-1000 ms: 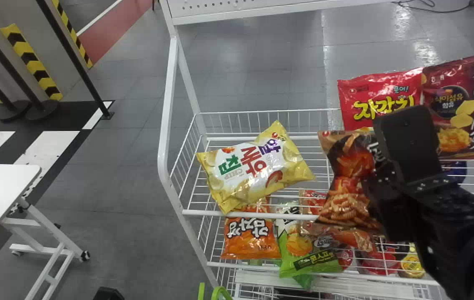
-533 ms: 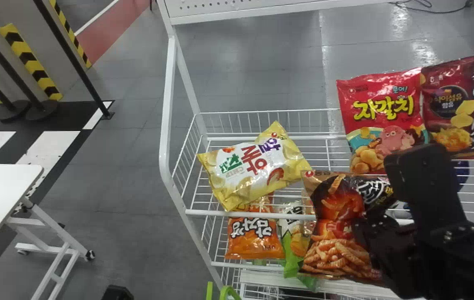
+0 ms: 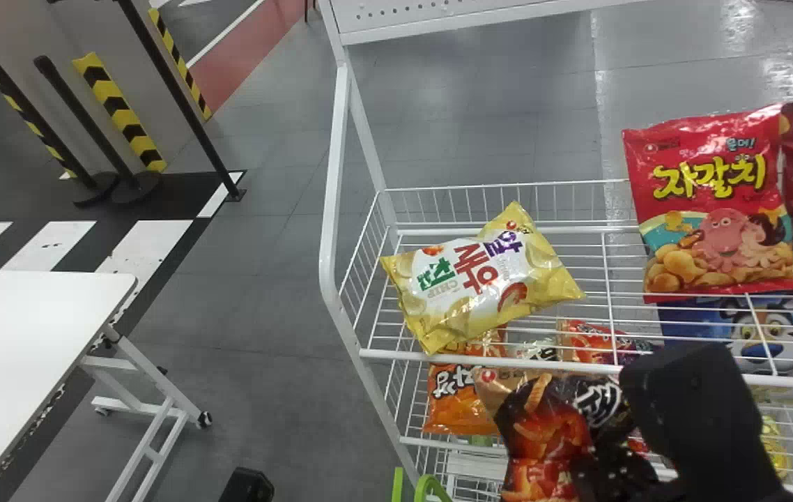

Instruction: Hold basket handle with left hand then pick spicy shrimp crackers with right hand and place into basket

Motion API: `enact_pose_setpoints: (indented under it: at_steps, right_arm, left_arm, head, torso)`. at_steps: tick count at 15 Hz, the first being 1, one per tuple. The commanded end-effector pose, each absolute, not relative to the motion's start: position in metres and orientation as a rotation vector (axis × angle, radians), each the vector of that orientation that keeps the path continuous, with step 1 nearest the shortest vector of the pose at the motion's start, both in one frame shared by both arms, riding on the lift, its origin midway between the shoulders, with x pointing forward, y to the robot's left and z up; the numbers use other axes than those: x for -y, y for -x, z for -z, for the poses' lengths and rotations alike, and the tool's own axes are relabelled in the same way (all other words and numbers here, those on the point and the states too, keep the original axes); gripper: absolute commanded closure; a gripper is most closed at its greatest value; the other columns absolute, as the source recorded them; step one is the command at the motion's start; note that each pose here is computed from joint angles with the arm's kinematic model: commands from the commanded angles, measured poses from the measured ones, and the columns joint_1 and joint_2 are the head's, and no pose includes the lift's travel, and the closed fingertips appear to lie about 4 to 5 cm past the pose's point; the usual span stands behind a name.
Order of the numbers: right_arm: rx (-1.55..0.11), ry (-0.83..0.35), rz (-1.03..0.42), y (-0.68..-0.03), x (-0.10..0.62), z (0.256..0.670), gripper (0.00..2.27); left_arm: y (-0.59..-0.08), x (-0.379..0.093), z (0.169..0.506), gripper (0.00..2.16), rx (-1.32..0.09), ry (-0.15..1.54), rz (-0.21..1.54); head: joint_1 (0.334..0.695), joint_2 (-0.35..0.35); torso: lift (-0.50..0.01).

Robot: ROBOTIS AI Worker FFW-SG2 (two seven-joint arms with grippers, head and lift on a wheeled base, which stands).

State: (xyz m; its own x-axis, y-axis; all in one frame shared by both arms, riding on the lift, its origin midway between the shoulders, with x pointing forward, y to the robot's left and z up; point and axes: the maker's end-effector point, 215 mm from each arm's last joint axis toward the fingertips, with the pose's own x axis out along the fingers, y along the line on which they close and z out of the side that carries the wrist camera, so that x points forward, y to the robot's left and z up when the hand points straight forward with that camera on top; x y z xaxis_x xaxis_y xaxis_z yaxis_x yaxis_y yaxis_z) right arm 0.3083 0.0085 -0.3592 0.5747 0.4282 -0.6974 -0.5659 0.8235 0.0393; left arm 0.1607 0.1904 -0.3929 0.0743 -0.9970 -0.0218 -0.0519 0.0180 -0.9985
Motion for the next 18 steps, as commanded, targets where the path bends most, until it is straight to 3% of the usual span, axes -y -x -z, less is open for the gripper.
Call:
enact_pose_setpoints:
  at_steps: [1, 7, 8, 9, 11, 12, 18]
  right_arm:
    - [-0.797, 0.213, -0.633, -0.283, -0.017, 0.372, 2.25]
    - [-0.915, 0.26, -0.764, -0.224, -0.053, 0.416, 2.25]
    - [-0.936, 0.274, -0.778, -0.218, -0.056, 0.426, 2.12]
    - [-0.971, 0.282, -0.796, -0.21, -0.057, 0.438, 1.64]
    - [-0.985, 0.279, -0.825, -0.205, -0.062, 0.442, 0.07]
    - [-0.985, 0.278, -0.828, -0.205, -0.062, 0.442, 0.0]
    - [-0.987, 0.256, -0.748, -0.217, -0.028, 0.44, 0.05]
  left_arm:
    - [-0.162, -0.191, 0.391, 2.13, -1.194, 1.275, 1.121]
    - [-0.163, -0.19, 0.391, 2.13, -1.193, 1.278, 1.122]
    - [-0.163, -0.19, 0.391, 2.13, -1.192, 1.279, 1.124]
    - [-0.163, -0.19, 0.39, 2.13, -1.191, 1.279, 1.126]
    - [-0.164, -0.19, 0.39, 2.13, -1.189, 1.278, 1.125]
    - [-0.164, -0.191, 0.39, 2.13, -1.188, 1.279, 1.125]
    - [-0.164, -0.19, 0.389, 2.13, -1.187, 1.28, 1.129]
  head:
    - [0.695, 0.35]
    - [0.695, 0.35]
    - [0.695, 0.35]
    - [0.695, 0.35]
    - [0.695, 0.35]
    - [0.695, 0.35]
    - [0.695, 0.35]
  torso:
    - [-0.007]
    - [-0.007]
    - [-0.007]
    - [-0.007]
    - [-0.007]
    - [-0.007]
    - [-0.007]
